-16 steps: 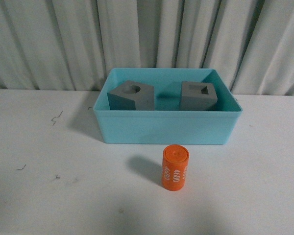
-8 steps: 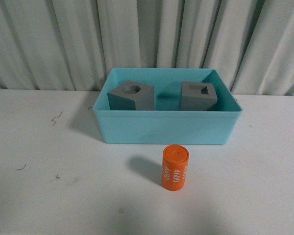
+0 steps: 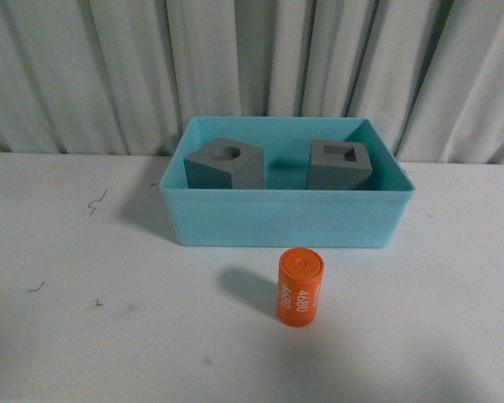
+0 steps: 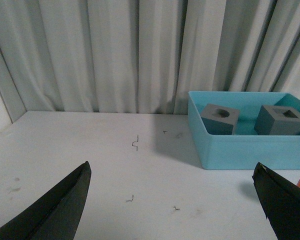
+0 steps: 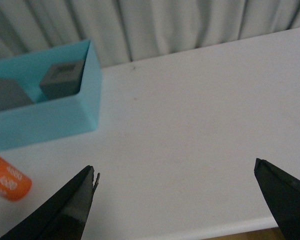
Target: Place gray and orange parts in blue box
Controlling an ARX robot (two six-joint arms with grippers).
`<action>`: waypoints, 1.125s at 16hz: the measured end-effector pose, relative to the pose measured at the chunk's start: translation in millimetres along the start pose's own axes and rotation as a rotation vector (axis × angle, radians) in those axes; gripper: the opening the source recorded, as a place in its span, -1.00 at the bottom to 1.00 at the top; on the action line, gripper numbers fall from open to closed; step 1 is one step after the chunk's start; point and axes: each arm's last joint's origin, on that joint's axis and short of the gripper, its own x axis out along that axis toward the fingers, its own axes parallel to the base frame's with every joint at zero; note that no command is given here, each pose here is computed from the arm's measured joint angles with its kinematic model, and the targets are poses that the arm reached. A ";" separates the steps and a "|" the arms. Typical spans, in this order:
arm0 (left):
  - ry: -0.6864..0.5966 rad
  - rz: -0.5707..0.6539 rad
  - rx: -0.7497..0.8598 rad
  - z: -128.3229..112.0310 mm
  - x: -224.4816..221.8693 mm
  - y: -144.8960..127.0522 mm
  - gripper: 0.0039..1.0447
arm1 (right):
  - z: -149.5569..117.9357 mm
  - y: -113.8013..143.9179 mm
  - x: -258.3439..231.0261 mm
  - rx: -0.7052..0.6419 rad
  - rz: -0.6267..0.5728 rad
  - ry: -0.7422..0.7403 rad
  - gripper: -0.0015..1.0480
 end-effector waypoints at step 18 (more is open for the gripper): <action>0.000 0.000 0.000 0.0 0.0 0.0 0.88 | -50.1 107.0 187.4 -0.690 0.798 0.419 0.87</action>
